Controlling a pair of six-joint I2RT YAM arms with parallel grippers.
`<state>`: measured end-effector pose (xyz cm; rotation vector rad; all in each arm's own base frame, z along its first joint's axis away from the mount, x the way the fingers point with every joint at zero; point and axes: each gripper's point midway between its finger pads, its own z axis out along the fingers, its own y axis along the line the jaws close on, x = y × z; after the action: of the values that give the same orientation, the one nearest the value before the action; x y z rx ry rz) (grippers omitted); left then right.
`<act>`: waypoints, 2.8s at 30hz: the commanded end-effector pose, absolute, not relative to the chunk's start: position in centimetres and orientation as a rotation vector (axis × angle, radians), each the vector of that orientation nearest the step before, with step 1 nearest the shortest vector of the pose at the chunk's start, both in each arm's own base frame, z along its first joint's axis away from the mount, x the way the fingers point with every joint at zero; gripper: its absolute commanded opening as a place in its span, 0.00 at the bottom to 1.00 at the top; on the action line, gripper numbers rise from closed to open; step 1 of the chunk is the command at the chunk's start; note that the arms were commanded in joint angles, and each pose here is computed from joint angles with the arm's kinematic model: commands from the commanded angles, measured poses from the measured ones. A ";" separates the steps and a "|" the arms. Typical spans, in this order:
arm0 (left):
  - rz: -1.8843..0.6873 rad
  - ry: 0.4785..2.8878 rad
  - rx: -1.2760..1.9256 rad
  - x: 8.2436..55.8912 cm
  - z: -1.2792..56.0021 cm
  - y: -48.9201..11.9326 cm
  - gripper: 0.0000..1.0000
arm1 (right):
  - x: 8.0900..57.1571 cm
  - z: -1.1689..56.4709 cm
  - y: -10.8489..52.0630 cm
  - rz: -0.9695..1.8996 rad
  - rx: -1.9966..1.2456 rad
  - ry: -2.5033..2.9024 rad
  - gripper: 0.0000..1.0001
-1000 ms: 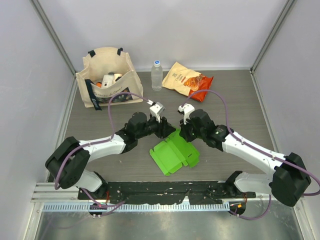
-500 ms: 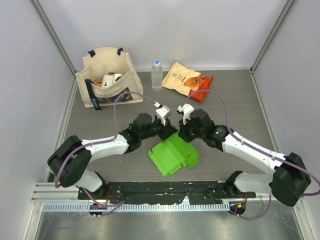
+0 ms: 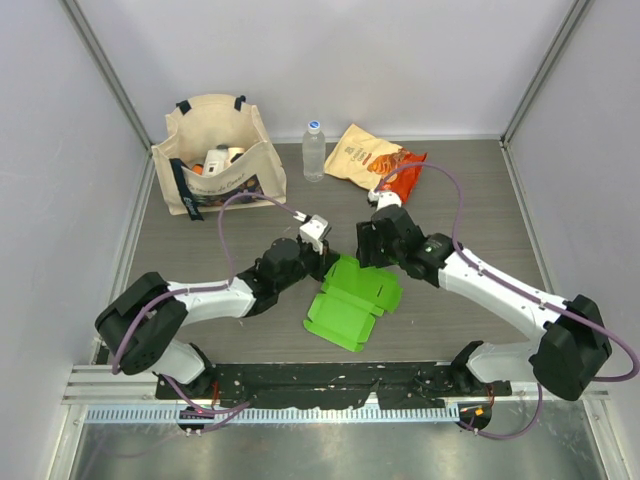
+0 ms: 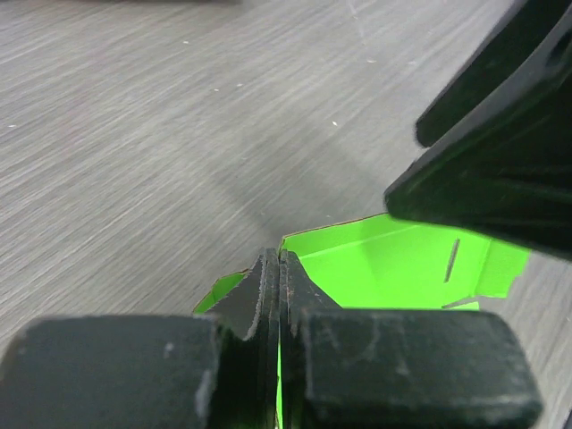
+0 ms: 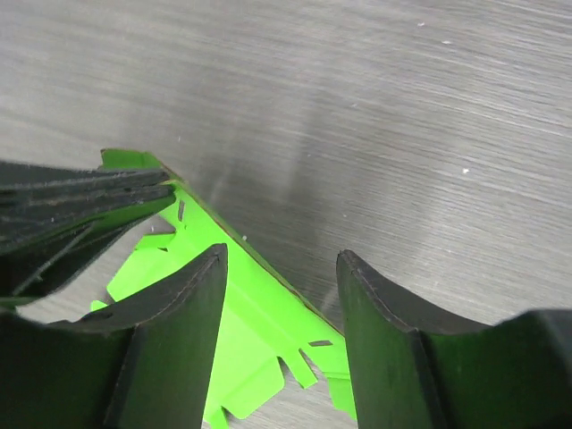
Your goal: Fold the paper box
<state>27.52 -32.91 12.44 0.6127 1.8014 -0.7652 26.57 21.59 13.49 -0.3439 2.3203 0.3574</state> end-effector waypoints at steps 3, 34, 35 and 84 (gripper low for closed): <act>-0.719 1.687 0.357 30.5 16.0 -31.6 0.00 | 28.2 18.4 19.9 0.338 0.172 2.315 0.61; -0.651 1.575 0.305 29.9 17.1 -30.4 0.00 | 29.4 17.0 23.7 1.253 1.640 1.902 0.49; -0.648 1.575 0.308 29.9 17.0 -30.5 0.00 | 29.5 16.9 23.8 1.257 1.652 1.898 0.47; -0.770 1.723 0.092 25.6 18.4 -24.7 0.54 | 28.9 13.1 23.2 1.357 1.162 1.835 0.01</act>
<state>25.78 -27.35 20.41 0.2029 1.6109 -0.7914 27.65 23.22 10.62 1.4311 1.9544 1.2926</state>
